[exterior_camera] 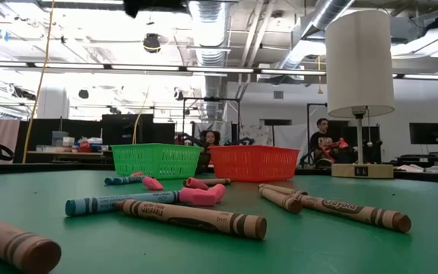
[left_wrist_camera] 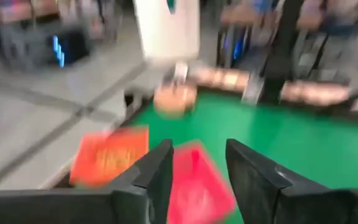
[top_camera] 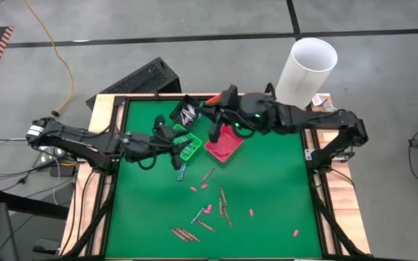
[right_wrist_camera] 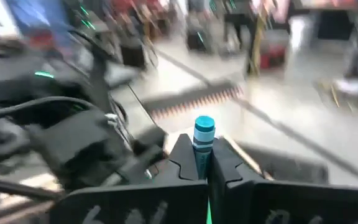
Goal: Sort crayons
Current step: Put the blue crayon into the bin
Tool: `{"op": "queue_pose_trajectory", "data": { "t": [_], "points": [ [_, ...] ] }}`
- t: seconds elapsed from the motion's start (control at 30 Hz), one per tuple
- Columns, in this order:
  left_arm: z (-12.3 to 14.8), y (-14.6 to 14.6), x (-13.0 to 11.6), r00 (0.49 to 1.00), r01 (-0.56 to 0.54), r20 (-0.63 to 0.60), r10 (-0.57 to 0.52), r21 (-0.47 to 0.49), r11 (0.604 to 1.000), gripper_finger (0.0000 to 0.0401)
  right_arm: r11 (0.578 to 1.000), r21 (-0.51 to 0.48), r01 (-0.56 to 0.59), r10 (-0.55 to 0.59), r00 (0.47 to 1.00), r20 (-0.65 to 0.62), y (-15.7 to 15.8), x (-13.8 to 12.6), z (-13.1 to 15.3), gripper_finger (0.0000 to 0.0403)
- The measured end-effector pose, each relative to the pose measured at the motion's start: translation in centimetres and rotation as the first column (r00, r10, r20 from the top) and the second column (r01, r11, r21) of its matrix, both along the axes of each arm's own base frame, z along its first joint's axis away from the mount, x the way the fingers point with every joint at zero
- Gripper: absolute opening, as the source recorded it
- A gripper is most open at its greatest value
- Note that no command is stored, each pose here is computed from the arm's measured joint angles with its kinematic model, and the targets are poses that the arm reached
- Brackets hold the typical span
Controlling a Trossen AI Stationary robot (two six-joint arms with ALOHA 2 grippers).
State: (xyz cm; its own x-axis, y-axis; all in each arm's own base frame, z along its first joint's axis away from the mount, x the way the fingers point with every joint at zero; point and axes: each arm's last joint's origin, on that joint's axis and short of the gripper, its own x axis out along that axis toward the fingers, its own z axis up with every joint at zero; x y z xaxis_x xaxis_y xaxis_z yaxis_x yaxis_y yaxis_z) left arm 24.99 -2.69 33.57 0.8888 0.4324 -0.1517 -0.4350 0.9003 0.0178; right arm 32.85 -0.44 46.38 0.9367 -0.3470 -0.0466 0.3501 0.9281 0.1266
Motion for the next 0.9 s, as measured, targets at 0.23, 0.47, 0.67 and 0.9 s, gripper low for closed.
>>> {"op": "queue_pose_trajectory", "data": {
  "t": [0.23, 0.47, 0.67, 0.9],
  "points": [
    [-2.2, 0.0, -0.7, 0.984, -0.032, -0.178, 0.014, -0.101, 0.994, 0.0147, 0.992, 0.12, 0.047, -0.03, 0.99, -0.139, -2.8, 1.2, -2.6, 0.0001],
    [-4.3, -0.5, -3.1, 0.912, -0.069, -0.408, -0.039, -0.247, 0.966, 0.0148, 0.969, 0.244, -0.031, 0.093, 0.965, -0.247, -4.9, 5.4, -7.5, 0.0],
    [-4.4, -1.4, -6.1, 0.883, -0.096, -0.465, -0.063, -0.311, 0.946, 0.0148, 0.924, 0.377, -0.063, 0.206, 0.913, -0.352, -6.7, 9.4, -13.8, 0.0],
    [-4.3, -1.7, -8.3, 0.921, -0.102, -0.385, -0.05, -0.363, 0.926, 0.0148, 0.892, 0.448, -0.063, 0.268, 0.87, -0.413, -7.5, 13.0, -20.5, 0.0]
  ]
}}
